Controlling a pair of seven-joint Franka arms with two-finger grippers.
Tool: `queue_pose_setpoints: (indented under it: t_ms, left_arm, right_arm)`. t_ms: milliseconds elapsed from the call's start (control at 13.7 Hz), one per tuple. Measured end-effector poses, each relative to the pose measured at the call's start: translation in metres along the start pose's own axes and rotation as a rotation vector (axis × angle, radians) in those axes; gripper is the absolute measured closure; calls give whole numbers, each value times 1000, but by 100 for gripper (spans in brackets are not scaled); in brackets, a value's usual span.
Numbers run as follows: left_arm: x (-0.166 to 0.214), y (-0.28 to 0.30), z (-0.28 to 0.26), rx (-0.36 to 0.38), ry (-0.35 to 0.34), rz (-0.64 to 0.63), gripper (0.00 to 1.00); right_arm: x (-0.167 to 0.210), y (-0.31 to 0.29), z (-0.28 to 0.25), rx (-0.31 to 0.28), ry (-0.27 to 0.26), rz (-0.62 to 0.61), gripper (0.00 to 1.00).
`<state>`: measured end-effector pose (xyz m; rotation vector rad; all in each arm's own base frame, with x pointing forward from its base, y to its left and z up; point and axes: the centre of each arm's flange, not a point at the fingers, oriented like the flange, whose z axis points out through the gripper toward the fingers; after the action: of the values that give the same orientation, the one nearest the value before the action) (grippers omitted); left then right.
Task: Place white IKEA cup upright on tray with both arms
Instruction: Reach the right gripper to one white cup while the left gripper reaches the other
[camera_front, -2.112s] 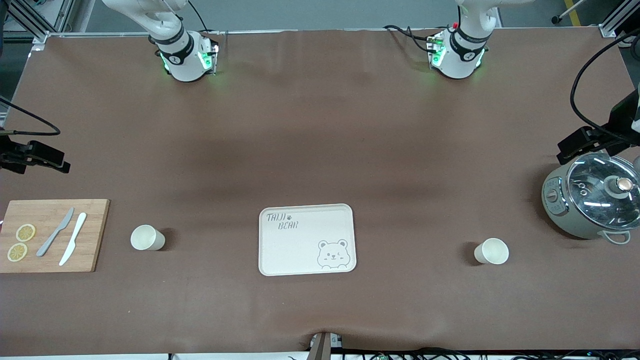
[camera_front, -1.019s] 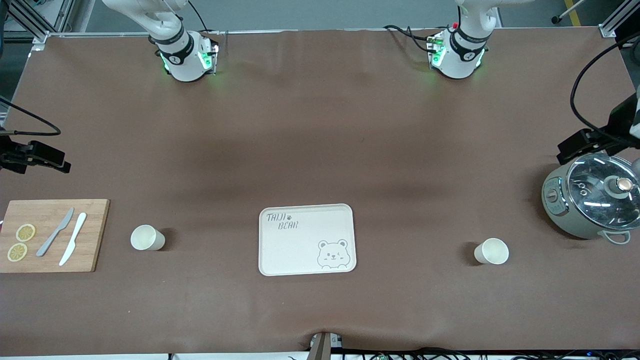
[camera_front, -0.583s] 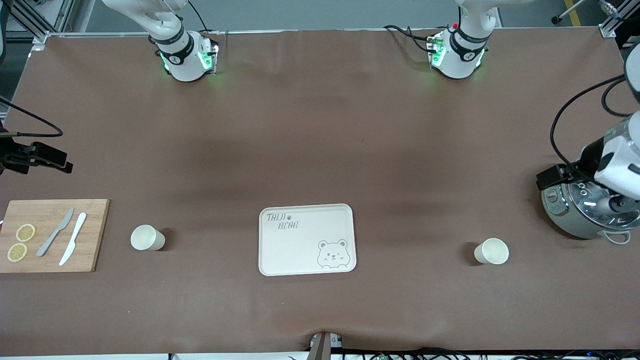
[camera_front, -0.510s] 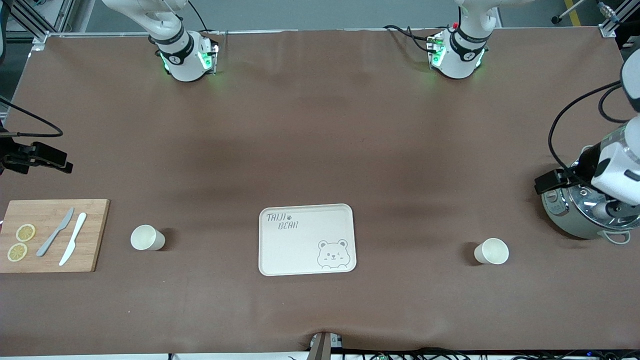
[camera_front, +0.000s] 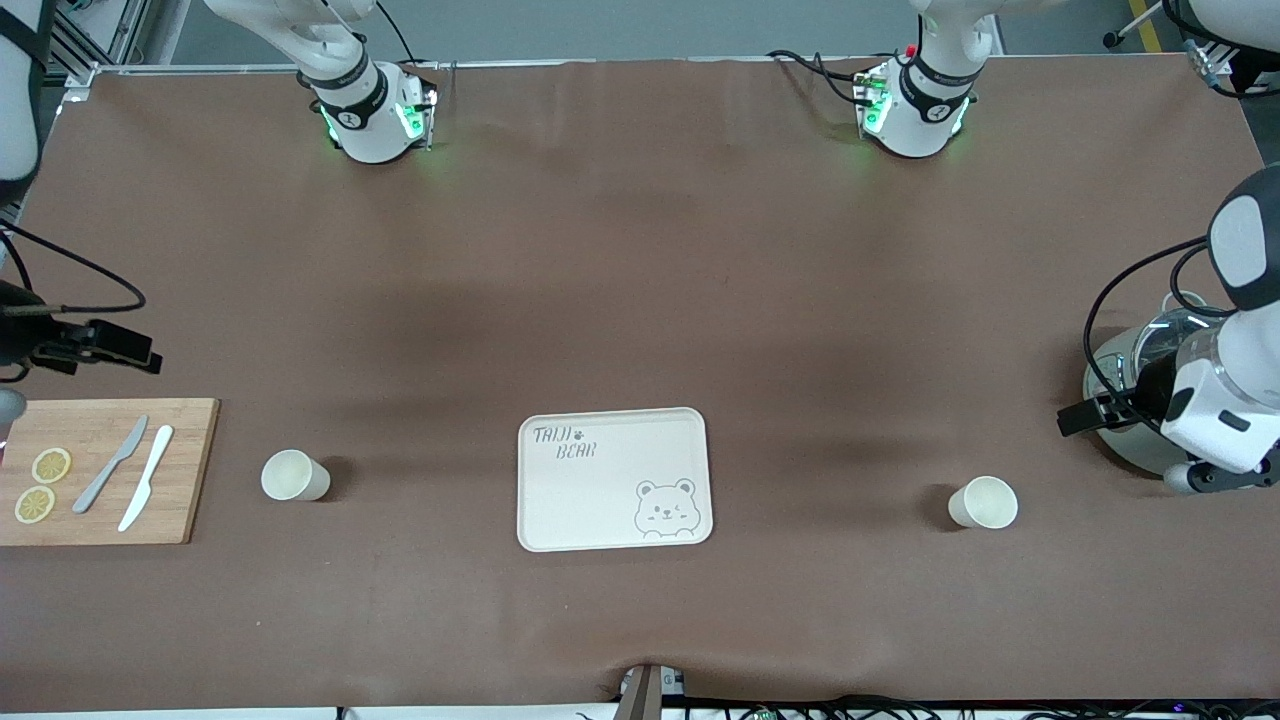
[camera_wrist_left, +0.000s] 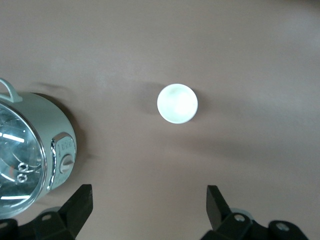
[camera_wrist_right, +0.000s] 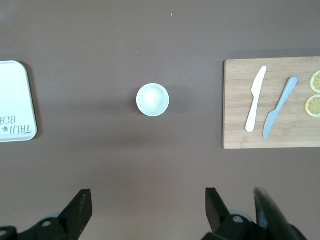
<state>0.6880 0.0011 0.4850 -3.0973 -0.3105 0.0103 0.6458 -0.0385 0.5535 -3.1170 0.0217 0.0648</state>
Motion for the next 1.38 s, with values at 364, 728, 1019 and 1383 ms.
queue_pose_setpoints:
  t_ms: [364, 728, 1019, 1383]
  left_arm:
    - [27, -12, 54, -17, 20, -21, 0]
    - [44, -6, 112, -32, 31, -18, 0]
    - [53, -3, 158, -42, 33, -13, 0]
    - [57, 0, 203, -47, 15, -6, 0]
  right_arm:
    - [32, -6, 57, -6, 16, -6, 0]
    - [51, 15, 123, -14, 18, 23, 0]
    - [64, 48, 179, -18, 5, 68, 0]
    - [76, 50, 242, -21, -16, 67, 0]
